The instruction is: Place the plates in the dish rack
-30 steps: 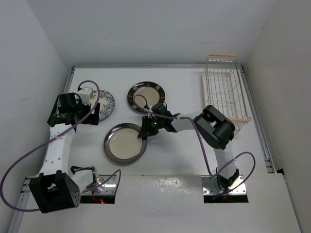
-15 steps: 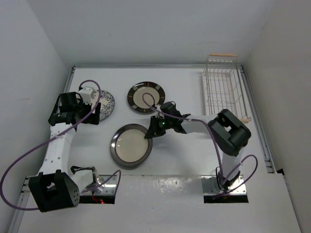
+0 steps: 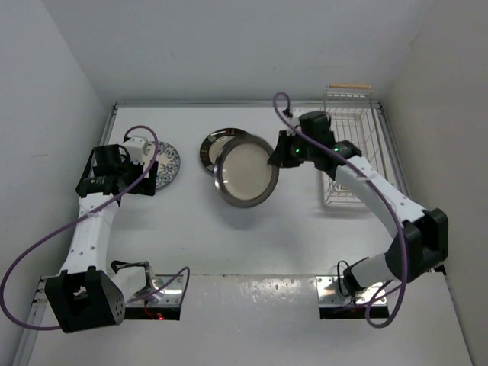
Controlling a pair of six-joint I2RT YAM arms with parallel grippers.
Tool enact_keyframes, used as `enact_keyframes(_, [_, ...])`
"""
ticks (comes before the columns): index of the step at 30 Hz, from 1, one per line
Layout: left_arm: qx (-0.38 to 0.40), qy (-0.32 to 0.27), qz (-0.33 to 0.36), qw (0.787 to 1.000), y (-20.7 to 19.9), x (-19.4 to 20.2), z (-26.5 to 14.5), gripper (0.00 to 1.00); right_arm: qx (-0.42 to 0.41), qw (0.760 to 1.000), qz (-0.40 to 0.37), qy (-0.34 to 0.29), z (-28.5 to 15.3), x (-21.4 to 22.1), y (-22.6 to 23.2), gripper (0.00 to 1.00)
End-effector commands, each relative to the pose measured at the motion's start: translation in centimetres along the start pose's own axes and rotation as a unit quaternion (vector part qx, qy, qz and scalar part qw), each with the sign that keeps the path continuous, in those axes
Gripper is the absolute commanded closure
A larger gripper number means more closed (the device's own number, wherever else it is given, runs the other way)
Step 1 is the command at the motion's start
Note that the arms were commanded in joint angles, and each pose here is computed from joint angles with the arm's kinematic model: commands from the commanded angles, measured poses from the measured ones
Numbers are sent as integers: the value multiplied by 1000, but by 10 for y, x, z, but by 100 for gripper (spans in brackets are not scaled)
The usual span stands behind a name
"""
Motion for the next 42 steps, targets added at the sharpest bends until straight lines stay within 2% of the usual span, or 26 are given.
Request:
enact_keyframes(1, [-3,-27,-1,1000,1,-20,-5,1,80,973,-94,-196,-106,-121,3,100])
enact_keyframes(3, [-2,-23,-1,1000,1,-19,-3,1,205,935,-108,-270,-172,-165,-36,100])
enact_keyframes(5, [-2,-23,-1,1000,1,-19,-3,1,293,905,-98,-292,-204,-174,-70,100])
enact_keyframes(7, [-2,-23,-1,1000,1,-19,-3,1,359,867,-110,-329,-247,-187,-83,100])
enact_keyframes(10, [3,-19,-2,1000,0,-17,-1,1,441,822,-139,-331,-287,-190,-110,100])
enact_keyframes(13, [4,-15,-3,1000,0,-16,1,1,528,785,-184,-266,-305,-175,-151,100])
enact_keyframes(15, [4,-15,-3,1000,0,-16,1,1,555,770,-192,-248,-311,-169,-167,100])
enact_keyframes(18, [4,-15,-3,1000,0,-16,1,1,571,760,-231,-205,-300,-150,-190,100])
enact_keyframes(19, [4,-15,-3,1000,0,-16,1,1,559,766,-246,-200,-285,-139,-195,100])
enact_keyframes(21, [4,-15,-3,1000,0,-16,1,1,575,755,-254,-184,-291,-128,-211,100])
enact_keyframes(29, [9,-11,-4,1000,-2,-15,4,1,548,784,-252,-150,-260,-92,-245,100])
enact_keyframes(37, [9,-11,-4,1000,-2,-15,4,1,543,796,-229,-137,-246,-67,-260,100])
enact_keyframes(42, [9,-11,2,1000,-1,-15,4,1,529,816,-189,-136,-235,-48,-275,86])
Point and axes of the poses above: each gripper's point midway between its finger pads, its own z axis out along the fingers, its own y axis along the line the jaws close on, x = y × z, the point moved 1 cm from there along -z, back along the fingers, and after that the axes turned 4 degrees about -z, right-handed, at the moved point
